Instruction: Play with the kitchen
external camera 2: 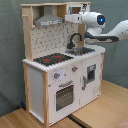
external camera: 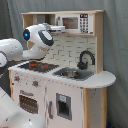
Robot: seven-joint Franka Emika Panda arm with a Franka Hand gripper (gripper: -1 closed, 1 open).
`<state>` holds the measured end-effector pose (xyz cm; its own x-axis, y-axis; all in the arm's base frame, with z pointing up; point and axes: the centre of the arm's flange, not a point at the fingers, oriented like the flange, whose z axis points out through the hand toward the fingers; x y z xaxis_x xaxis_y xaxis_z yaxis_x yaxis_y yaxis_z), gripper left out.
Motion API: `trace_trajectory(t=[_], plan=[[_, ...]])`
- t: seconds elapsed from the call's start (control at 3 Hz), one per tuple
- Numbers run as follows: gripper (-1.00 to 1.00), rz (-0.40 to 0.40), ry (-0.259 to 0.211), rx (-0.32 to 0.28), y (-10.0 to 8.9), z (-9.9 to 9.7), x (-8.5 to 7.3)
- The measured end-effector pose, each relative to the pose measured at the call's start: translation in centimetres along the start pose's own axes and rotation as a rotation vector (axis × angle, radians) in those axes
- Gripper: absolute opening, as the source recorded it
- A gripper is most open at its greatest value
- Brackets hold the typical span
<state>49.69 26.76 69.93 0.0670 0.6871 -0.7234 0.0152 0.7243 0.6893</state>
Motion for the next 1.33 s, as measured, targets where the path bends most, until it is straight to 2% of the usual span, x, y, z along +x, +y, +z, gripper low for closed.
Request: trace_trajectory(t=[0.33, 0.67, 1.33], plan=[[-1.0, 0.001, 0.0, -0.001, 0.0, 0.0, 0.0], [-1.0, 0.008, 0.001, -0.006, 0.3, 0.0, 0.1], [-1.0, 0.057, 0.017, -0.014, -0.3, -2.8, -1.3]])
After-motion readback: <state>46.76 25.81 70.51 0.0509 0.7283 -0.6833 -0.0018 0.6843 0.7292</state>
